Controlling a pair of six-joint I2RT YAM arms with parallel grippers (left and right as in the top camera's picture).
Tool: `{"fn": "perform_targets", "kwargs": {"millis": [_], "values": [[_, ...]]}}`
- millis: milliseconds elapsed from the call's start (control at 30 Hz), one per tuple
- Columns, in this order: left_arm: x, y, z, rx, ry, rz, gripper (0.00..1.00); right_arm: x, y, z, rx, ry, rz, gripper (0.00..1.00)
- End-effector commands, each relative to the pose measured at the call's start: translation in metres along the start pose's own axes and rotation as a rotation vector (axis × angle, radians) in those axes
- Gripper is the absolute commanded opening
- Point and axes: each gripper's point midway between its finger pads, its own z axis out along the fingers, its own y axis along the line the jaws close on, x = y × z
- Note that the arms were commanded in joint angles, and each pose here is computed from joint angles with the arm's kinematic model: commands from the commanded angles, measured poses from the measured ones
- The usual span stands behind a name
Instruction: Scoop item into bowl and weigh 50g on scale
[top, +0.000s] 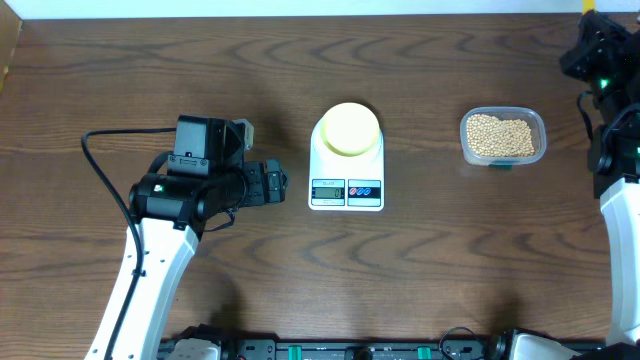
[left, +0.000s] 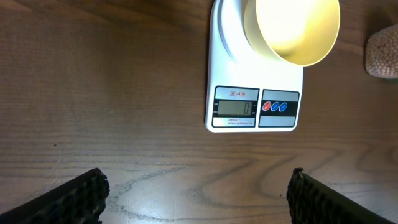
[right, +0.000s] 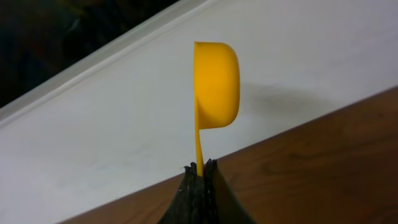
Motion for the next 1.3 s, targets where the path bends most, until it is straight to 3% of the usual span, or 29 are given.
{"fn": "perform_targets", "kwargs": {"millis": [0,700,967,1267], "values": [[0.001,0.004,0.000,-0.015,-0.002,0.006,0.94,-0.003,0.017,-0.005,-0.081,0.010,-0.060,0.01],[0.001,0.004,0.000,-0.015,-0.002,0.006,0.94,-0.001,0.016,-0.001,-0.056,0.014,0.186,0.01],[0.001,0.004,0.000,-0.015,-0.002,0.006,0.94,-0.023,0.017,-0.002,-0.052,-0.085,0.166,0.01],[0.001,0.004,0.000,-0.015,-0.002,0.006,0.94,-0.022,0.010,-0.001,-0.015,-0.089,0.155,0.01]]}}
